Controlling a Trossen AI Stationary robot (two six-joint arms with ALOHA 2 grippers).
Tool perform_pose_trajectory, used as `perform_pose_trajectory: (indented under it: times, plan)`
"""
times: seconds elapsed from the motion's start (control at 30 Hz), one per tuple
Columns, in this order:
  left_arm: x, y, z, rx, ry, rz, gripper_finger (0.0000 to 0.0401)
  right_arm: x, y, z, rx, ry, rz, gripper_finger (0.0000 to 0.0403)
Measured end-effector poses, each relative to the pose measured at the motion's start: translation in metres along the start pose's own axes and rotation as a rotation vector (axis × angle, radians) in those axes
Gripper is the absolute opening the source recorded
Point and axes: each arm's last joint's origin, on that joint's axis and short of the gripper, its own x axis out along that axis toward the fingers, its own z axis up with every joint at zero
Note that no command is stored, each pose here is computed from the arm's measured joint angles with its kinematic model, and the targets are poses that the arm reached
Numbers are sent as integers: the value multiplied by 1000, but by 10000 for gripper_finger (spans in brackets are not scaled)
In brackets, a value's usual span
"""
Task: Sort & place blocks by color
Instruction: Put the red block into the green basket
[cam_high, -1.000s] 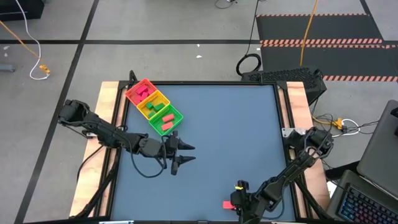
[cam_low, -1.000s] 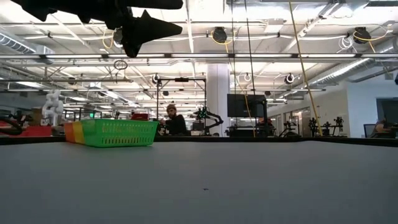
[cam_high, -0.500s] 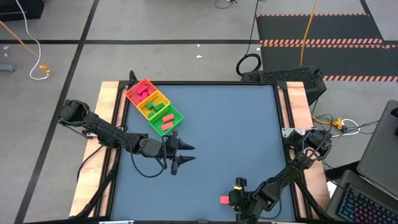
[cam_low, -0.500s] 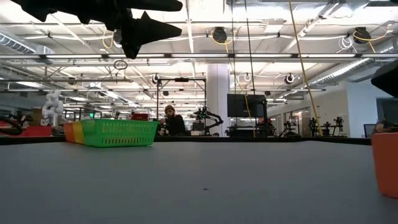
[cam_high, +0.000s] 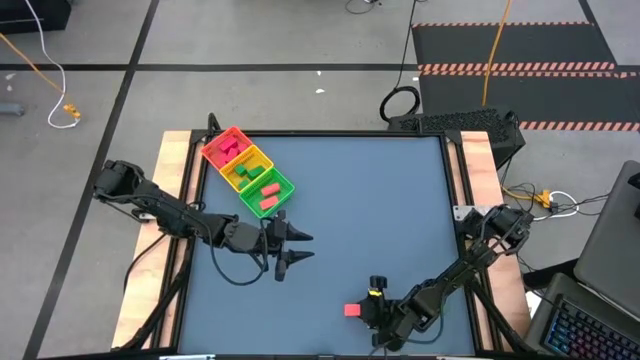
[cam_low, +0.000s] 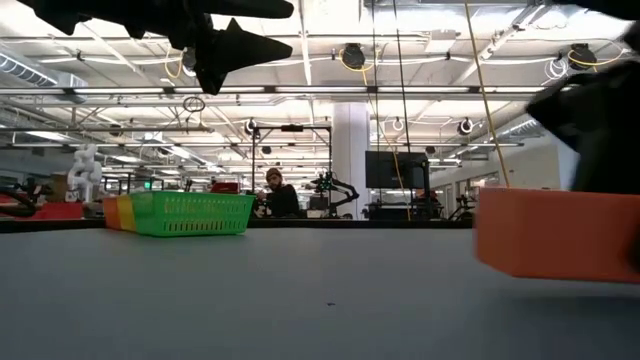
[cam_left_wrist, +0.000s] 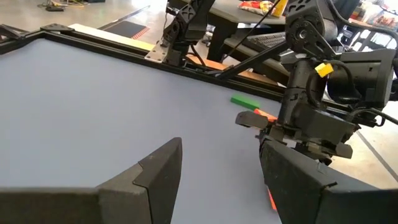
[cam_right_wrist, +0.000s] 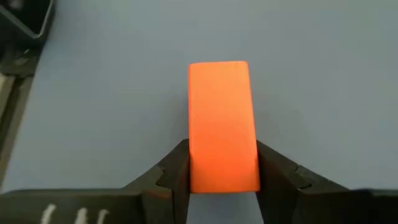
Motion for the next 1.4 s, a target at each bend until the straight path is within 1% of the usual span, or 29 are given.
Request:
perform_pose_trajectory:
  times: [0.17,0.23,0.3,0.5,0.57,0.7,0.9,1.2,1.3,1.4]
  plan:
    - [0,0,0,13,0,0,214,2,-12,20,-59,-62,3,125]
    - [0,0,0,36,0,-1,214,-1,-21,30,-91,-101,-37,125]
    - [-1,-2,-1,86,3,-5,214,-6,-31,41,-120,-145,-89,125]
    - [-3,-8,-4,303,12,-9,214,-24,-60,75,-174,-280,-230,125]
    - [-4,-10,-6,344,22,-4,214,-28,-69,84,-182,-319,-267,125]
    - [-5,-11,-10,370,53,-4,214,-28,-79,100,-197,-392,-287,125]
    - [-6,-10,-14,404,101,3,214,-25,-89,104,-205,-398,-310,125]
    - [-9,-19,-17,530,96,-38,214,-22,-91,102,-187,-450,-304,125]
    - [-9,-21,-15,533,74,-42,214,-22,-91,102,-178,-486,-296,125]
    - [-9,-21,-13,526,52,-40,214,-20,-93,101,-173,-523,-253,125]
